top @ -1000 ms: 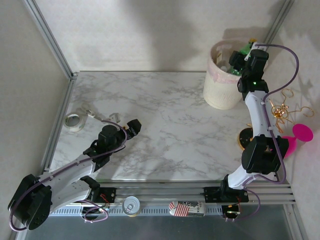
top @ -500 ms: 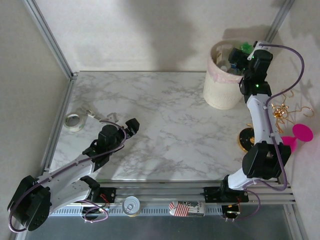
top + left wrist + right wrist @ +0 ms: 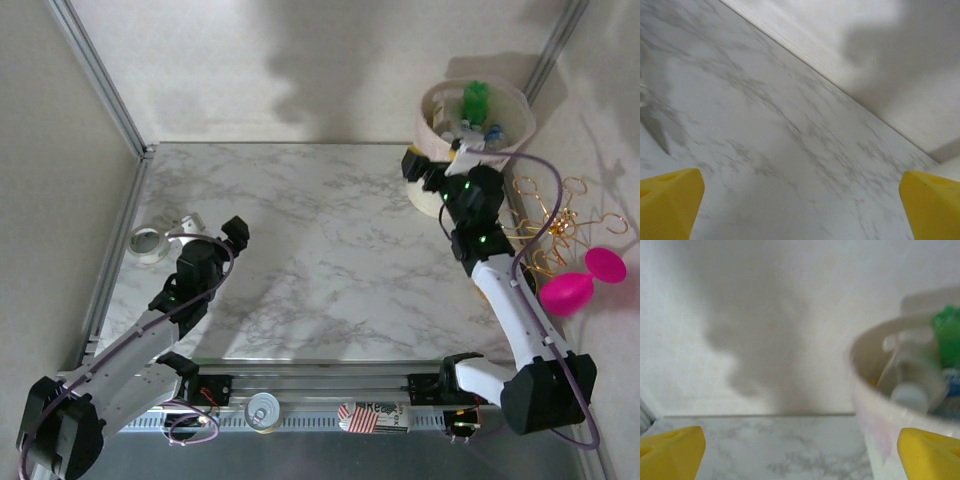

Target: Put the plastic bottles in the bin

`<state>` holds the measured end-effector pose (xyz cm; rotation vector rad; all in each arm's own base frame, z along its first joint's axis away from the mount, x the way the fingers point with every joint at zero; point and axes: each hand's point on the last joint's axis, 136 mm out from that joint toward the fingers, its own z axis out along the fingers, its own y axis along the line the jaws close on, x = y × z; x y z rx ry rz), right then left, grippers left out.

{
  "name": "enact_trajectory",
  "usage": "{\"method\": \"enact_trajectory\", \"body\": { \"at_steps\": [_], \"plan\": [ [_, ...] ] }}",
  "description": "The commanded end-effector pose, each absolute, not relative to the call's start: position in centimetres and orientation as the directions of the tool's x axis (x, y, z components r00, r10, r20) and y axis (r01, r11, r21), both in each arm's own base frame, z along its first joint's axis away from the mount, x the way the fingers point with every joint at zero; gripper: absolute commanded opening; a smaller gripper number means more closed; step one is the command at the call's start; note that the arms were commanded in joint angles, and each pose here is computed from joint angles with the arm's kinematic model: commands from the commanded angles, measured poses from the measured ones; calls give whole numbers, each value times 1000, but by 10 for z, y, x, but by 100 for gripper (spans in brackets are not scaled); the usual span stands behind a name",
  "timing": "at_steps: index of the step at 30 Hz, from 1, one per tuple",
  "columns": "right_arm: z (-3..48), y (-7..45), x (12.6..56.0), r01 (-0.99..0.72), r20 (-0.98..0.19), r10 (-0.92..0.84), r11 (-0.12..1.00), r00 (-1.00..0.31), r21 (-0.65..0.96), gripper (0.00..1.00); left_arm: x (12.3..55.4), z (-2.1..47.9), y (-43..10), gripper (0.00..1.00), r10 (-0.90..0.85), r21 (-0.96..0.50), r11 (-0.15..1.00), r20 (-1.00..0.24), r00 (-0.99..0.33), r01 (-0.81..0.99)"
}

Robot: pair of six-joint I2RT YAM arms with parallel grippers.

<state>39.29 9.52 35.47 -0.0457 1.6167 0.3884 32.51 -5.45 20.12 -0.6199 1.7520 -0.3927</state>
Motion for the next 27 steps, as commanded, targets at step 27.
{"method": "enact_trajectory", "body": {
  "at_steps": [27],
  "plan": [
    [139, 3, 383, 95, -993, -7, 995, -116, -18, 99, 348, 167, 45, 100, -137, -118, 847, -991, 1, -518]
  ]
}}
